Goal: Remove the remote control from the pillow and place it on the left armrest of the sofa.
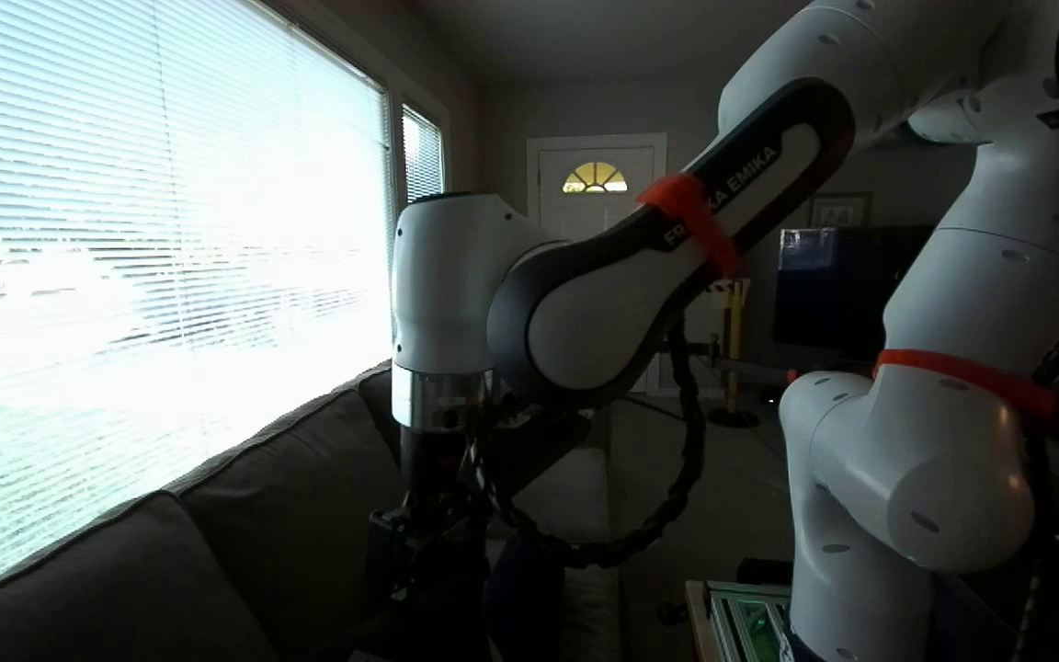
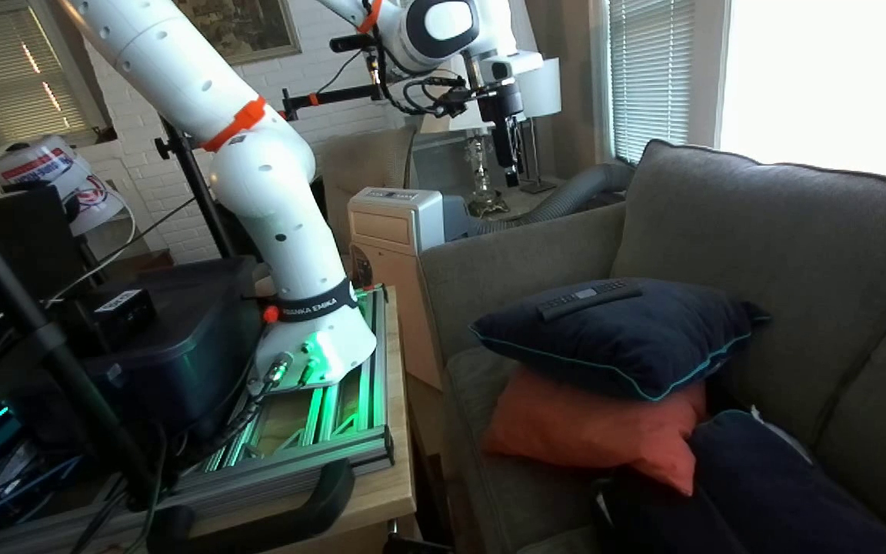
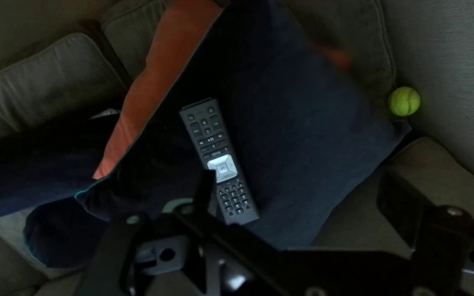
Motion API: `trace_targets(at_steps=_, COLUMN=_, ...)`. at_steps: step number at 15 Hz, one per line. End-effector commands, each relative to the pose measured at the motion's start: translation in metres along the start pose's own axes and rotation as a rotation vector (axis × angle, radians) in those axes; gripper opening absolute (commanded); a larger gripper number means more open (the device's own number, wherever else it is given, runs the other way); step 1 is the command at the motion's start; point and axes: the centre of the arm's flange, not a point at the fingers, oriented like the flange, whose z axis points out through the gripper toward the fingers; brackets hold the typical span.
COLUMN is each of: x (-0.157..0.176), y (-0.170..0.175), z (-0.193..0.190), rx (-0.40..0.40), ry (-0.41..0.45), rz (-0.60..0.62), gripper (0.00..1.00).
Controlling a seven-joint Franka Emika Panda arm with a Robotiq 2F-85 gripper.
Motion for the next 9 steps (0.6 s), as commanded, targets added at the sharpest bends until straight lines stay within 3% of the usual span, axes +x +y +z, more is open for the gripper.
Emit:
trace_targets(at_steps=1, x=-0.007, y=0.001, z=0.023, rx=0.086, ry=0.05, rz=-0.086, gripper=1.0)
trace_targets(at_steps=4, x=-0.007, y=0.005, z=0.032, rx=0.126, ry=0.076, rz=-0.176, gripper=1.0)
trace_targets(at_steps=6, x=0.0, y=0.007, z=0.035, rx=0.108, ry=0.068, rz=-0.266, gripper=1.0)
trace_targets(at_steps=7, x=0.001, y=-0.001, z=0.022, rx=0.096, ry=0.079, rz=-0.206, gripper=1.0)
trace_targets(at_steps=9, x=0.004, y=0.002, z=0.027, rx=0.094, ry=0.069, rz=-0.241, gripper=1.0)
